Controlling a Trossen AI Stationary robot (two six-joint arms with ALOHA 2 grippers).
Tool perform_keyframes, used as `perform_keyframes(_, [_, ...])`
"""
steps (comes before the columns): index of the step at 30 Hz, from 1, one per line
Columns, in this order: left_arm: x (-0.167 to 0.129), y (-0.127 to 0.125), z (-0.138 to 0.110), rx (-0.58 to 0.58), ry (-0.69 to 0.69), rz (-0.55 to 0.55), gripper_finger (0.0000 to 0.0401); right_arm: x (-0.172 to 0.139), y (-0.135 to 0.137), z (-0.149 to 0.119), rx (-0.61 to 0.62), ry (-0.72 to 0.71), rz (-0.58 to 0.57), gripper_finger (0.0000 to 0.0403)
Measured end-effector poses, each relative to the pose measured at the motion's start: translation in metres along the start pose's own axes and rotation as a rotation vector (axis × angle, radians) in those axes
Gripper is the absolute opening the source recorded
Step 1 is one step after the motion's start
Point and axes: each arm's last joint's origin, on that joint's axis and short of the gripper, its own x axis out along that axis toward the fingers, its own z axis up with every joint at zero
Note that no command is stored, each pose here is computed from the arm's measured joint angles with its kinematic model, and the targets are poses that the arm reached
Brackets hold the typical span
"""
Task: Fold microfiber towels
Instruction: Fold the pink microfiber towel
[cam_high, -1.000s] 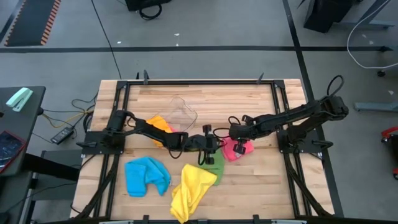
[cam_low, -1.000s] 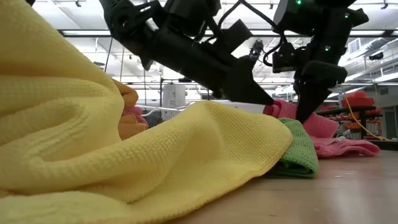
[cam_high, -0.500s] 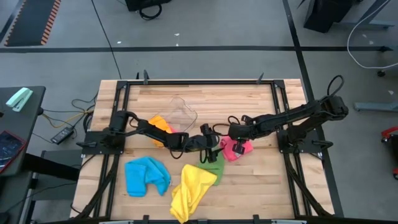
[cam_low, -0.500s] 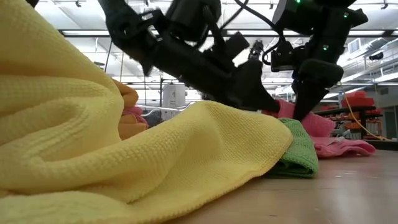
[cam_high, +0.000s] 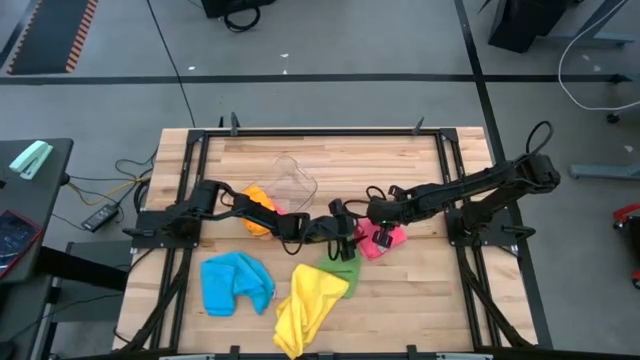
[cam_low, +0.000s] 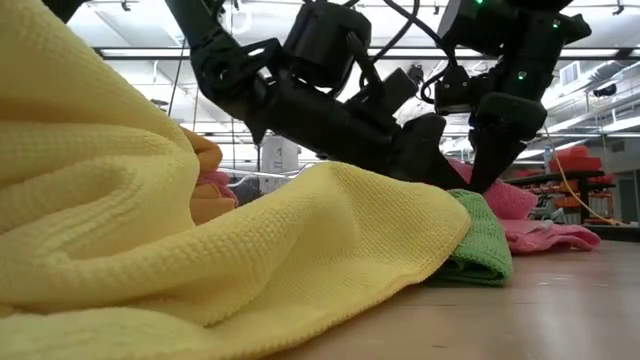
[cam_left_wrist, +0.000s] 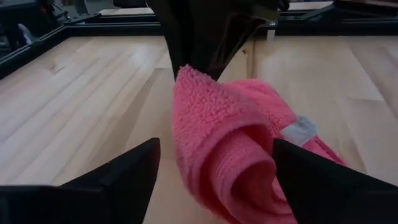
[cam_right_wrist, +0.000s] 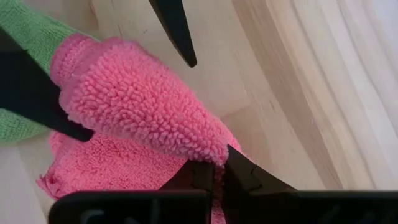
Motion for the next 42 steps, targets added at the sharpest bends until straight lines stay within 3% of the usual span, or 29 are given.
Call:
perform_keyframes(5, [0.001,0.006,-0.003,0.026,0.043,0.046,0.0237,0.000,0.000,0.000,-0.001,0.006,0.007,0.0018])
perform_keyframes(10, [-0.001,0.010,-0.002,0.048,0.091,0.056,0.0127,0.000,0.001,-0.001,-0.051,0.021,0.033,0.0024])
perform_keyframes(13, [-0.005,0.011,0.006,0.088,0.098,0.012,0.0048,-0.001,0.001,-0.002,-0.123,0.027,0.046,0.0040])
perform_keyframes(15, [-0.007,0.013,0.010,0.112,0.103,-0.038,0.0017,-0.003,0.000,-0.002,-0.170,0.030,0.056,0.0057])
perform_keyframes(20, [-0.010,0.026,0.019,0.119,0.135,-0.112,0.0029,-0.015,-0.005,-0.006,-0.265,0.034,0.056,0.0110])
perform_keyframes(26, [-0.014,0.035,0.022,0.129,0.196,-0.232,0.0012,-0.035,-0.008,-0.013,-0.257,-0.003,0.073,0.0183])
perform_keyframes(30, [-0.019,0.036,0.022,0.170,0.249,-0.253,0.0022,-0.028,-0.005,-0.027,-0.248,-0.076,0.114,0.0219])
perform_keyframes(35, [-0.023,0.033,0.027,0.191,0.242,-0.262,0.0025,-0.012,-0.008,-0.046,-0.276,-0.203,0.050,0.0242])
perform_keyframes(42, [-0.024,0.033,0.029,0.194,0.232,-0.263,0.0016,-0.005,-0.010,-0.062,-0.372,-0.339,-0.081,0.0245])
